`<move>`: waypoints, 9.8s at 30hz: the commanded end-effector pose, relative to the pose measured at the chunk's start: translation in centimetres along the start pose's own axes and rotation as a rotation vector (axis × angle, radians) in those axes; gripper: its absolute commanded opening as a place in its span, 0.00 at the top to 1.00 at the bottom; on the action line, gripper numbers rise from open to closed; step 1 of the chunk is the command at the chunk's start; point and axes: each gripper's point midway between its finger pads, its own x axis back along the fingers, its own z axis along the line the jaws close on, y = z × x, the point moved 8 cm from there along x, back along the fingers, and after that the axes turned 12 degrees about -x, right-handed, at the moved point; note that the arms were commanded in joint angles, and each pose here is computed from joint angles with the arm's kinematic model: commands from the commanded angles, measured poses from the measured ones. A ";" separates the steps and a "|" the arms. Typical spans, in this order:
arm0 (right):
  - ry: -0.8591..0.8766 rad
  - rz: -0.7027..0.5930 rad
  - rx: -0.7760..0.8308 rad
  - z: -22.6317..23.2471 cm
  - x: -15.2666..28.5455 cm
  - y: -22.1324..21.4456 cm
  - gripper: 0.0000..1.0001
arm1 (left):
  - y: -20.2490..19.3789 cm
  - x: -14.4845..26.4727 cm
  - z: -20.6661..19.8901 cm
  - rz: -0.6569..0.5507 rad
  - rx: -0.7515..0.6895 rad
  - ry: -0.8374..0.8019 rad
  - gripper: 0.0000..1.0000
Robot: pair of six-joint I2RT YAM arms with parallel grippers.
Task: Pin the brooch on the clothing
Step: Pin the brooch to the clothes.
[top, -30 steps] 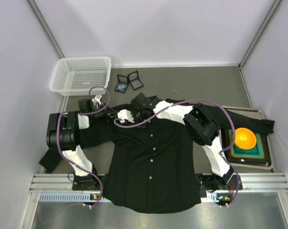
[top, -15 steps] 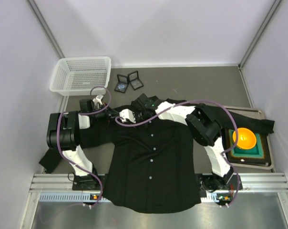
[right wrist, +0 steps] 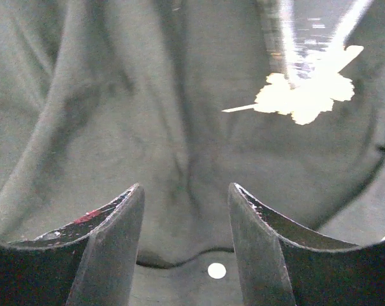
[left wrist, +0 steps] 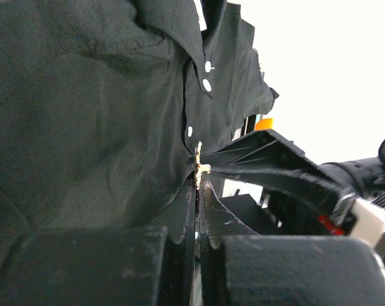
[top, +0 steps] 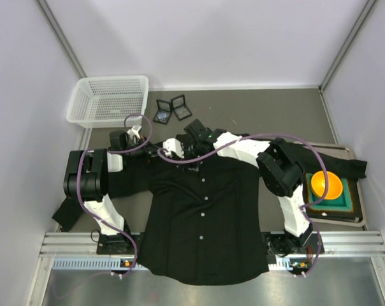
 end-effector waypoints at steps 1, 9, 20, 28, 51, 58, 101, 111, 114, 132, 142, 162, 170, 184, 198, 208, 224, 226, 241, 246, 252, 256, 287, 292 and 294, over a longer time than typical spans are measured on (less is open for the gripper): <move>-0.020 -0.088 -0.067 -3.0 2.3 2.7 0.46 | 1.5 0.3 -1.0 -0.059 -0.073 -0.022 1.00; -0.004 -0.086 -0.143 -4.0 0.9 2.6 0.61 | 1.9 0.2 -0.8 -0.079 -0.069 -0.030 1.00; -0.024 0.042 -0.043 -2.8 -2.7 0.7 0.55 | 1.7 -0.1 -0.1 -0.076 -0.032 -0.016 1.00; 0.062 0.135 -0.049 -1.7 -3.5 -1.7 0.69 | 1.5 -0.1 0.2 -0.069 -0.016 -0.009 1.00; -0.197 -0.182 0.145 -2.8 3.1 4.6 1.00 | 2.2 -0.9 -1.7 -0.061 -0.088 -0.090 1.00; -0.210 -0.186 0.216 -1.9 3.1 4.4 1.00 | 1.9 -1.7 -2.0 -0.047 -0.080 -0.105 1.00; -0.226 -0.206 0.290 -0.3 3.6 4.2 1.00 | 0.7 -3.9 -1.2 -0.003 -0.048 -0.100 1.00; -0.231 -0.194 0.295 -0.3 3.5 3.9 1.00 | 0.5 -3.6 -1.4 0.008 -0.054 -0.099 1.00; -0.231 -0.194 0.298 -0.3 3.4 3.9 1.00 | 0.4 -3.6 -1.5 0.010 -0.054 -0.102 1.00; -0.235 -0.193 0.312 -0.6 3.2 4.0 1.00 | -0.2 -3.4 -2.2 0.028 -0.071 -0.122 1.00; -0.240 -0.187 0.320 -0.7 3.0 3.9 1.00 | -0.6 -3.2 -2.5 0.043 -0.063 -0.132 1.00; -0.223 -0.175 0.245 -1.0 3.3 4.0 1.00 | -1.7 -2.6 -2.7 0.094 -0.070 -0.156 1.00; -0.198 -0.168 0.150 -1.2 4.1 4.1 0.97 | -1.7 -2.8 -2.7 0.115 -0.075 -0.176 1.00; -0.140 -0.171 -0.006 -1.8 5.5 3.6 0.58 | -2.0 -3.1 -2.2 0.141 -0.079 -0.179 1.00; 0.176 -0.208 -0.440 -3.1 6.2 2.8 0.34 | -2.3 -3.1 -1.6 0.192 -0.161 -0.183 1.00; 0.268 -0.203 -0.587 -4.6 3.5 1.4 0.45 | -2.0 -3.4 -1.1 0.199 -0.221 -0.216 1.00; 0.350 -0.237 -0.608 -4.7 2.2 1.3 0.87 | -2.1 -3.6 -0.8 0.198 -0.211 -0.259 1.00; 0.351 -0.241 -0.609 -4.8 2.1 1.3 0.82 | -2.1 -3.7 -0.7 0.193 -0.218 -0.267 1.00; 0.350 -0.231 -0.657 -5.1 0.9 0.6 0.67 | -2.2 -3.6 -0.9 0.181 -0.230 -0.308 1.00; 0.313 -0.223 -0.666 -5.5 1.1 0.2 0.63 | -2.4 -3.6 -0.8 0.184 -0.226 -0.308 1.00; 0.250 -0.219 -0.684 -6.4 1.7 -0.3 0.58 | -2.3 -3.7 -0.8 0.182 -0.223 -0.305 1.00; 0.246 -0.224 -0.684 -6.5 2.1 -0.4 0.55 | -2.3 -3.7 -0.7 0.181 -0.218 -0.302 1.00; 0.390 -0.263 -0.654 -5.5 0.9 -0.5 0.63 | -2.0 -3.8 -1.0 0.161 -0.189 -0.366 1.00; 0.451 -0.287 -0.647 -5.0 1.2 -0.1 0.78 | -2.2 -3.8 -0.9 0.157 -0.184 -0.380 1.00; 0.453 -0.291 -0.644 -5.0 1.4 0.0 0.82 | -2.2 -3.8 -0.8 0.154 -0.183 -0.377 1.00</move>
